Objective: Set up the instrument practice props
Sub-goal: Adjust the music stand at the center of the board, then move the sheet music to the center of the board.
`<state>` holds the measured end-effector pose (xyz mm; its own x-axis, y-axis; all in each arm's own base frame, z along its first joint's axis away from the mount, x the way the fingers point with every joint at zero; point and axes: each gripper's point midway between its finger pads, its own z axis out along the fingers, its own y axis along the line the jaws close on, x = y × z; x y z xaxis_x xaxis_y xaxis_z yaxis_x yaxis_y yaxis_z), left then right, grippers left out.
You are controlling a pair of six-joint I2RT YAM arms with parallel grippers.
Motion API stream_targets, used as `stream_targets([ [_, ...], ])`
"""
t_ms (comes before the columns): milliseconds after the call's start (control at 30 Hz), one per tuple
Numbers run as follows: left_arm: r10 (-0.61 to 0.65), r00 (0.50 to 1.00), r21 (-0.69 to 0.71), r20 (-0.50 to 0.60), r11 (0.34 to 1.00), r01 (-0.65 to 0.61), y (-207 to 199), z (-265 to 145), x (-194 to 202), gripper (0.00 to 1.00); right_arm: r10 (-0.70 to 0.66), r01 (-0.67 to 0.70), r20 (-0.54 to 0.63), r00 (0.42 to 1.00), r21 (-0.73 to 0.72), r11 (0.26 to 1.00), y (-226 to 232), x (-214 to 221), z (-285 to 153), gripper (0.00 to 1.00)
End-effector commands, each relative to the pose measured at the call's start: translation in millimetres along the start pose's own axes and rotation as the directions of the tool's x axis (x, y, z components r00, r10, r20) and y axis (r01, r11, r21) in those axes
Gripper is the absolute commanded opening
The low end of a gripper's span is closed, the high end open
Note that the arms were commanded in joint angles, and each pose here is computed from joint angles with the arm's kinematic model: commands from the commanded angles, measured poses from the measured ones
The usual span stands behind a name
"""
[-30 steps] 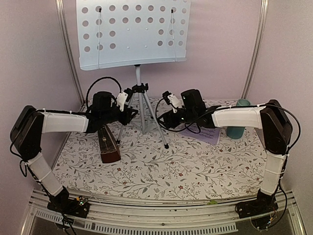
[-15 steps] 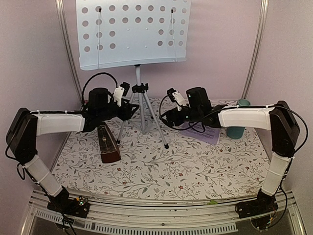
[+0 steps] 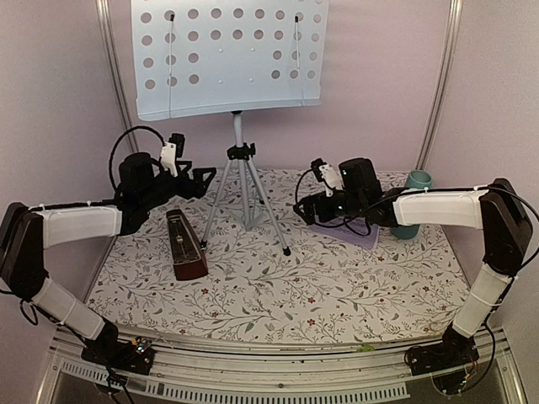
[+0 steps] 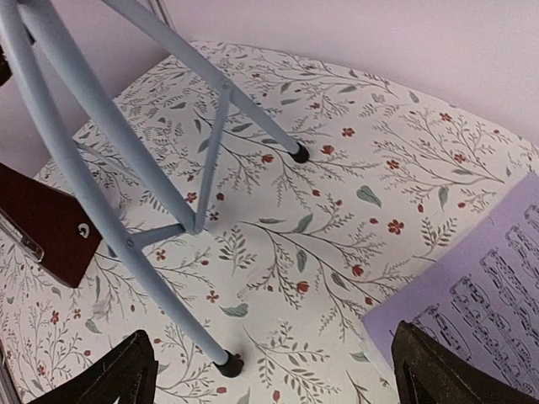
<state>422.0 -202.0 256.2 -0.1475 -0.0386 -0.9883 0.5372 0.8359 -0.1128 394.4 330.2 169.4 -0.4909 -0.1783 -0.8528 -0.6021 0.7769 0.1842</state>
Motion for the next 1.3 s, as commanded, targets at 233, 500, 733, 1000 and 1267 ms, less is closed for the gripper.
stream_targets([
  [233,-0.136,0.980,-0.133,0.145,0.979,0.156,26,-45,-38,0.99,0.238,-0.176,-0.137,0.962,0.355,0.918,-110,69,-17,0.99],
  [500,-0.170,0.975,-0.115,0.142,0.976,0.187,17,-68,-46,0.99,0.418,-0.328,-0.132,0.899,0.431,0.841,-139,104,-36,0.92],
  [733,-0.158,0.975,-0.091,0.158,0.981,0.174,9,-79,-62,0.99,0.503,-0.385,-0.104,0.858,0.518,0.764,-165,128,-39,0.88],
  [1000,-0.146,0.974,-0.074,0.173,0.984,0.161,4,-85,-75,0.99,0.490,-0.325,-0.136,0.861,0.595,0.735,-189,142,-24,0.87],
  [1267,-0.140,0.972,-0.067,0.189,0.986,0.155,0,-94,-85,0.99,0.452,-0.203,-0.260,0.853,0.634,0.746,-178,166,-19,0.81],
])
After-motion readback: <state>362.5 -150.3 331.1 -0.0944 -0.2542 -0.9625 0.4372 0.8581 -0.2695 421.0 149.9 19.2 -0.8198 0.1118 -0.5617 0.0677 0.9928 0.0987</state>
